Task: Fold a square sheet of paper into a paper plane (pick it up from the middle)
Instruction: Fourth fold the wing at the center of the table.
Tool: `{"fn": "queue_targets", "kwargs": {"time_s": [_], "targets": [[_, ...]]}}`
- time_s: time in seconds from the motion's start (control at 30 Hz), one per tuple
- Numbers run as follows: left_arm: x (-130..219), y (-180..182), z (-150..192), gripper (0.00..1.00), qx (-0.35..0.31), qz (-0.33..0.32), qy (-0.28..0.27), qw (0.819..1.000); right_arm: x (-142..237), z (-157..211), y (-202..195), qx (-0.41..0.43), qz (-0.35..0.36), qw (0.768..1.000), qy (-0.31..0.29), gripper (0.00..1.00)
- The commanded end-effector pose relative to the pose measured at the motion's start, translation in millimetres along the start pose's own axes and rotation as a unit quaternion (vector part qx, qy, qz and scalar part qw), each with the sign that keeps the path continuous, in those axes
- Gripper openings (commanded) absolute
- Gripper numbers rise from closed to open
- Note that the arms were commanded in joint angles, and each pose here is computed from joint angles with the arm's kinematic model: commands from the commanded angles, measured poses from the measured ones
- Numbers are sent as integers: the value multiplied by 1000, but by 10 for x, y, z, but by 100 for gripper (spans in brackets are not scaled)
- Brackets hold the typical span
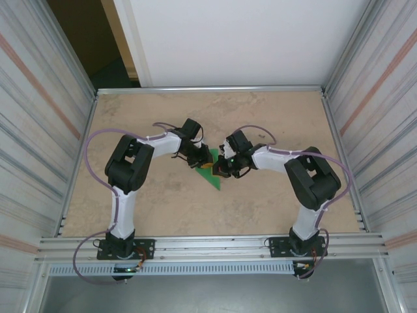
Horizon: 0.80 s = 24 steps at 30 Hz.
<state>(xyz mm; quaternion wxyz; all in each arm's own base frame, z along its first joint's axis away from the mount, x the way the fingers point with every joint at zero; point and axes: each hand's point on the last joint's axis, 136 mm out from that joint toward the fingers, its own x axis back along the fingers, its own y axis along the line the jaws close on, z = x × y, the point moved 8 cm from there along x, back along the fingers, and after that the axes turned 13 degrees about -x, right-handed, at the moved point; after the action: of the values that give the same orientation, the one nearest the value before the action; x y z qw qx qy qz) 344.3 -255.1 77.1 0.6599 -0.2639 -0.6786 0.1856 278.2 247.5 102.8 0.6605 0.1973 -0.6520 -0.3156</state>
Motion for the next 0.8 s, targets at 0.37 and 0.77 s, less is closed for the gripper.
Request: {"fn": "queue_targets", "kwargs": {"time_s": [0.37, 0.77], "targets": [[-53, 234, 108, 13, -12, -56, 10, 998, -248, 179, -652, -35, 106, 993, 45, 0], [231, -133, -83, 17, -139, 30, -74, 987, -243, 247, -841, -40, 124, 990, 61, 0]]}}
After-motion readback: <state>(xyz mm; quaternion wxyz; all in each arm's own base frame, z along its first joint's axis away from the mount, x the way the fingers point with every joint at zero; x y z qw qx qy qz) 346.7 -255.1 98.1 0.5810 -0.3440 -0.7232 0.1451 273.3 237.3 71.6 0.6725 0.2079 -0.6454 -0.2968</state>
